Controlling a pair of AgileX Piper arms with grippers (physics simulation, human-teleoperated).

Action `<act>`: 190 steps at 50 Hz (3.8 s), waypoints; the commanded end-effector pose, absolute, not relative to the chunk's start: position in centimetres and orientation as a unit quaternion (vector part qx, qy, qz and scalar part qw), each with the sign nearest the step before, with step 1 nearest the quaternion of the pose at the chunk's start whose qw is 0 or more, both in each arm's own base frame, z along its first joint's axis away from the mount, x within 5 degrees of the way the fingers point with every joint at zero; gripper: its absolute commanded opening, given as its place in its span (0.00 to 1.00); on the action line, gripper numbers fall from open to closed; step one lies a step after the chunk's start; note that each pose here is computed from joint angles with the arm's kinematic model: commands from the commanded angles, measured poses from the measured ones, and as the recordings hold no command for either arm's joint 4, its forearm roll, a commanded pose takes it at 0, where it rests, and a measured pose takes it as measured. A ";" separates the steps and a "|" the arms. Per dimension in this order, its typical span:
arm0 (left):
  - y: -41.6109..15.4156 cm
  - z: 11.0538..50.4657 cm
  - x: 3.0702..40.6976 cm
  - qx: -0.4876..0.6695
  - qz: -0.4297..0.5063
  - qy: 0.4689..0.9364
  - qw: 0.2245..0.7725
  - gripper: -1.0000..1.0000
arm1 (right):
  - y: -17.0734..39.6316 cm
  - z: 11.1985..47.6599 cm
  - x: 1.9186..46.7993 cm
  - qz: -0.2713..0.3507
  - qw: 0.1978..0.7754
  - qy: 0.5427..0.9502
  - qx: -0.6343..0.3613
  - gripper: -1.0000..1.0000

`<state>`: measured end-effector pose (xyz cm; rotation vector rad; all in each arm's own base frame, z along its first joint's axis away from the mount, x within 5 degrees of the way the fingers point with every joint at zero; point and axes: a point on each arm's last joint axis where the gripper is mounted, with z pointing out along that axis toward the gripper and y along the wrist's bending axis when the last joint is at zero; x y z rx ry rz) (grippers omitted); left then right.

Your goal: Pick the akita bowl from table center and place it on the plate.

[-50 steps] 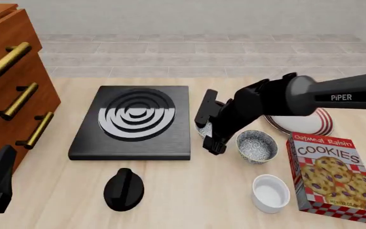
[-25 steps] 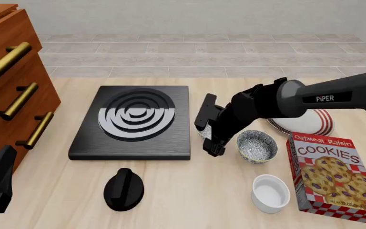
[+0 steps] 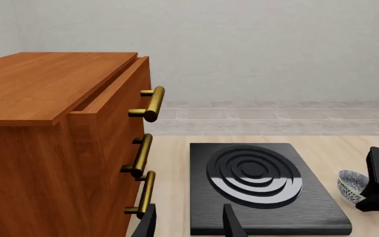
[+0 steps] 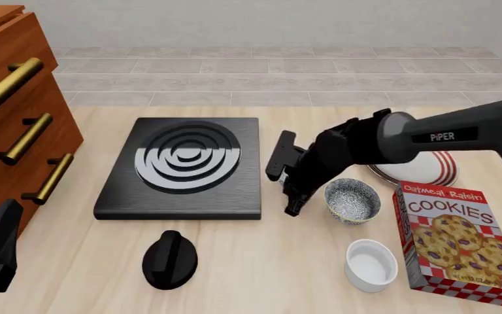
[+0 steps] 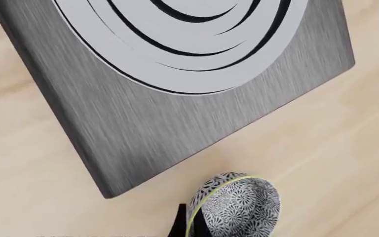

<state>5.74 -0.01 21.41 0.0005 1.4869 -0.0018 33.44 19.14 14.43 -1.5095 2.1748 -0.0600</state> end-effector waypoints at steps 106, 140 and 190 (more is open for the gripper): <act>0.0 21.4 5.7 0.000 -0.001 0.677 0.736 1.00 | 1.8 21.6 37.7 -0.066 0.362 0.906 -0.210 0.00; 0.0 21.4 5.7 0.000 -0.001 0.677 0.736 1.00 | -1.8 17.7 41.2 -0.073 0.326 0.928 -0.166 0.00; 0.0 21.4 5.7 0.000 -0.001 0.677 0.736 1.00 | -2.1 13.8 41.2 -0.070 0.283 0.939 -0.184 0.00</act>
